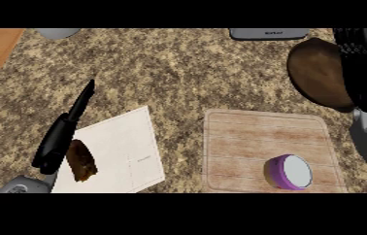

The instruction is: Pick the can from the cutting board and place it in the pan

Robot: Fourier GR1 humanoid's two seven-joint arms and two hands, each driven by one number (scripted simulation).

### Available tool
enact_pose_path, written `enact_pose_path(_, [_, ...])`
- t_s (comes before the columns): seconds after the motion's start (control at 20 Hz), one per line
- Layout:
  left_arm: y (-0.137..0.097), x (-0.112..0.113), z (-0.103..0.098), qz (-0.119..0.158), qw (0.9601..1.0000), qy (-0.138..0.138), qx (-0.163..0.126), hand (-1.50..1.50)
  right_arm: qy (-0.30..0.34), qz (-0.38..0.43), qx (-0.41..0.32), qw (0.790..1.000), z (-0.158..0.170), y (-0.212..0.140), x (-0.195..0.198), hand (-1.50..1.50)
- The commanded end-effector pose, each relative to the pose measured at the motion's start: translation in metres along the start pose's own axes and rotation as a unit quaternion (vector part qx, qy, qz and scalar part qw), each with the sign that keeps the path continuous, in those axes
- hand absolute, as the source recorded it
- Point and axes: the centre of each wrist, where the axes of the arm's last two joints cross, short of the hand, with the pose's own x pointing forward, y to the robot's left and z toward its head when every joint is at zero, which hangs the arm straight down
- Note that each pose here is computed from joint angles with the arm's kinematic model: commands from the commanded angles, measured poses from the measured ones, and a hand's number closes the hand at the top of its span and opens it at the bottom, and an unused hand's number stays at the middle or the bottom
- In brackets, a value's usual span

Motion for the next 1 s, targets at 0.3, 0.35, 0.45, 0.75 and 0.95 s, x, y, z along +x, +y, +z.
enact_pose_path(0.3, [-0.048,-0.006,0.01,0.201,0.9717,0.12,-0.027,0.0,0.111,0.344,0.179,0.915,0.011,-0.035,-0.003,1.5])
enact_pose_path(0.35, [-0.063,-0.003,0.013,0.26,0.9548,0.141,-0.032,0.0,0.126,0.343,0.126,0.922,0.021,-0.022,-0.013,1.5])
enact_pose_path(0.45, [-0.061,0.002,-0.004,0.297,0.9406,0.162,-0.026,0.0,0.127,0.291,0.095,0.944,0.056,0.009,-0.021,-1.5])
enact_pose_path(0.75, [-0.071,0.022,-0.005,0.303,0.9373,0.168,-0.038,0.0,0.104,0.307,0.132,0.937,0.063,0.039,0.03,-1.5])
enact_pose_path(0.95, [-0.062,0.016,-0.002,0.296,0.9394,0.166,-0.047,0.0,0.227,0.431,0.267,0.832,0.069,0.034,0.022,-1.5])
